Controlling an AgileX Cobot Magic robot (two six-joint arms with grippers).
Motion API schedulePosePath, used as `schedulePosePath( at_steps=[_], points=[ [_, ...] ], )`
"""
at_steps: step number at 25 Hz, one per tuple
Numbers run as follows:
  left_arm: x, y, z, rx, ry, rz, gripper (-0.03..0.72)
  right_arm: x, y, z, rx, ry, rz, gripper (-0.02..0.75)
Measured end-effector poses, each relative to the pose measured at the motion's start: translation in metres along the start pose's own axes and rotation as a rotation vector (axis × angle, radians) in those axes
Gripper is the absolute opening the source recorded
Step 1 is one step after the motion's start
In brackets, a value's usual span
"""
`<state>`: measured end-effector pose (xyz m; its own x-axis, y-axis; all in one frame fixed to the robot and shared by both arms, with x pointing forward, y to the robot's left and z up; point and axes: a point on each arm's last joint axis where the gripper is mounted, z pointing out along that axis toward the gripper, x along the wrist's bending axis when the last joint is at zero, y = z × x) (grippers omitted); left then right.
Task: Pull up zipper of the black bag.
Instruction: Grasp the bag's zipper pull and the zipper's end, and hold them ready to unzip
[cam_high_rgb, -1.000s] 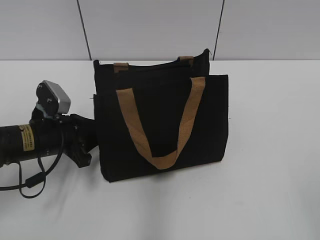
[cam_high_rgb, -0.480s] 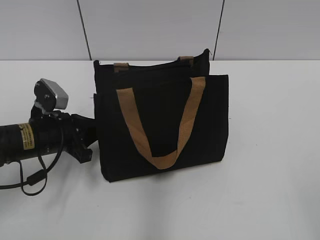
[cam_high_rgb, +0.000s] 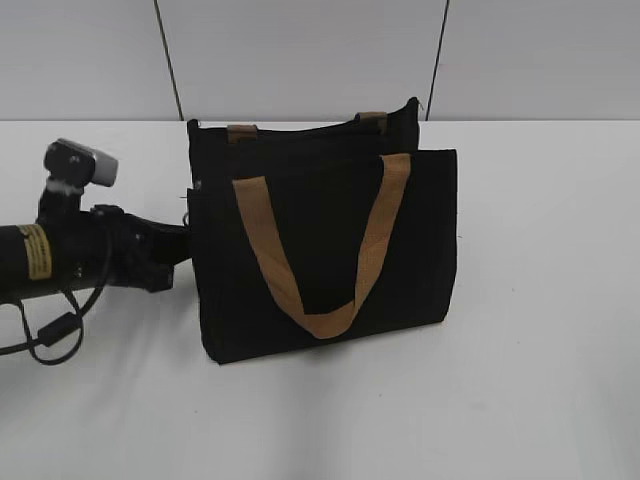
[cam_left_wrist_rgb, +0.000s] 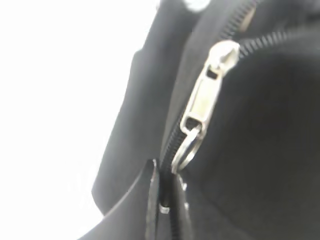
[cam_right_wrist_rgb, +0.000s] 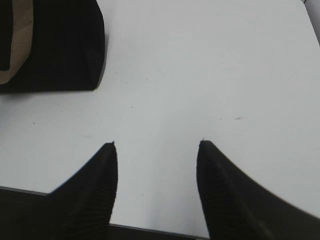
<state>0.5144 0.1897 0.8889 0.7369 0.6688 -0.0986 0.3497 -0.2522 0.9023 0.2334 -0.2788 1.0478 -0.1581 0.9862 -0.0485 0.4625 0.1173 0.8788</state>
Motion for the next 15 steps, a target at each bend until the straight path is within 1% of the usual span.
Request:
schedulePosePath(
  at_steps=[4, 9, 12, 15],
  points=[
    [-0.001, 0.023, -0.016, 0.002, 0.059, -0.042, 0.021, 0.0, 0.0, 0.0, 0.0, 0.0, 0.0, 0.401],
    [-0.011, 0.063, -0.048, -0.057, 0.103, -0.009, 0.021, 0.0, 0.0, 0.0, 0.0, 0.0, 0.0, 0.401],
    [-0.023, 0.085, -0.068, -0.123, 0.088, 0.005, 0.021, 0.0, 0.0, 0.0, 0.0, 0.0, 0.0, 0.401],
    [-0.034, 0.099, -0.084, -0.162, 0.067, 0.023, 0.021, 0.0, 0.0, 0.0, 0.0, 0.0, 0.0, 0.401]
  ],
)
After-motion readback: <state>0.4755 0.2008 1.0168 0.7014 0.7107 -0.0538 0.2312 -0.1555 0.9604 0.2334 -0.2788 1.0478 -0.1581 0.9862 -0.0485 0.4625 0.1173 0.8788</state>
